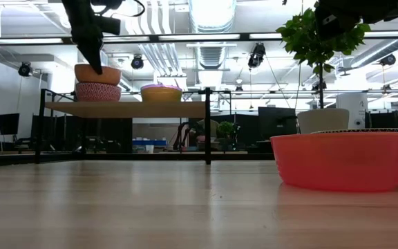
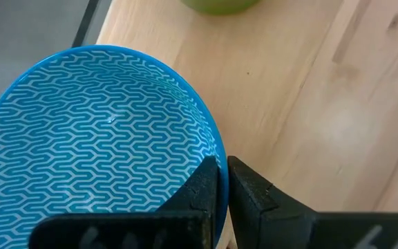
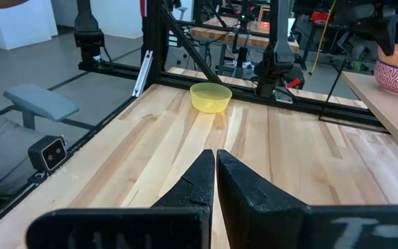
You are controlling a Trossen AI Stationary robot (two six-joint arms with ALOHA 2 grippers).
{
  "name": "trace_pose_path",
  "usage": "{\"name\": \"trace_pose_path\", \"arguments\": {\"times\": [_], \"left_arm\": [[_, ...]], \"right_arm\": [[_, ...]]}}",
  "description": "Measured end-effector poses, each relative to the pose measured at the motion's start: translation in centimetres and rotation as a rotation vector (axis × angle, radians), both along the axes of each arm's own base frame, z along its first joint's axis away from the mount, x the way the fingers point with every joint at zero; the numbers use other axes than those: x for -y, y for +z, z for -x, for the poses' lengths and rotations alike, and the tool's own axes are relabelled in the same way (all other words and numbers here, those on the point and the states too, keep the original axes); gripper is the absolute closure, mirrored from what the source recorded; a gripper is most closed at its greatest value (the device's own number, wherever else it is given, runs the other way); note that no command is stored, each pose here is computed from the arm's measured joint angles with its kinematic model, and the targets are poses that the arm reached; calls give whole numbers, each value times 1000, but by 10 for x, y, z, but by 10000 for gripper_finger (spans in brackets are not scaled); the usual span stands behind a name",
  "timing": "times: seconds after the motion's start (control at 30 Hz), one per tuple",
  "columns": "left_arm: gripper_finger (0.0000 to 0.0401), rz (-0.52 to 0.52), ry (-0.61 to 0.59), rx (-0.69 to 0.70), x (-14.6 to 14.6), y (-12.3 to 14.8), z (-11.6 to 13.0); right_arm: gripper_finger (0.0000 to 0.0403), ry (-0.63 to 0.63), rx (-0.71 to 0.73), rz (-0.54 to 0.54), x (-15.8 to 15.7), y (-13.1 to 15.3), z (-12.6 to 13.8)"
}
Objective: Place and stack bowls onto a shelf
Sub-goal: Stack the light blue bowl on top of the blue bowl on the shelf
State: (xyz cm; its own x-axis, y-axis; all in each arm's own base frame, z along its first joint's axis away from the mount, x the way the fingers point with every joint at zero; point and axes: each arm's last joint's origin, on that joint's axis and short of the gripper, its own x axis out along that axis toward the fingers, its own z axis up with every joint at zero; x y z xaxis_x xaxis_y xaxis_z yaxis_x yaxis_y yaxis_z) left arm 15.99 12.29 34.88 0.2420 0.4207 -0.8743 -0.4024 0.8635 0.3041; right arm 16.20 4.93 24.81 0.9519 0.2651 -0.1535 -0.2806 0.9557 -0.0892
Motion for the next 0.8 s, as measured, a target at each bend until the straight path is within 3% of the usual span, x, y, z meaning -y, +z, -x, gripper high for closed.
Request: {"name": "trace_pose_path", "arguments": {"times": [0.27,0.8], "left_arm": [[395,-2,7,-7,-4,-1,0],[346,-29,14,16,-10,0,0]], "right_arm": [[394,0,-1,0,0,0,0],[394,-1,-6,-8,0,0,0]]}}
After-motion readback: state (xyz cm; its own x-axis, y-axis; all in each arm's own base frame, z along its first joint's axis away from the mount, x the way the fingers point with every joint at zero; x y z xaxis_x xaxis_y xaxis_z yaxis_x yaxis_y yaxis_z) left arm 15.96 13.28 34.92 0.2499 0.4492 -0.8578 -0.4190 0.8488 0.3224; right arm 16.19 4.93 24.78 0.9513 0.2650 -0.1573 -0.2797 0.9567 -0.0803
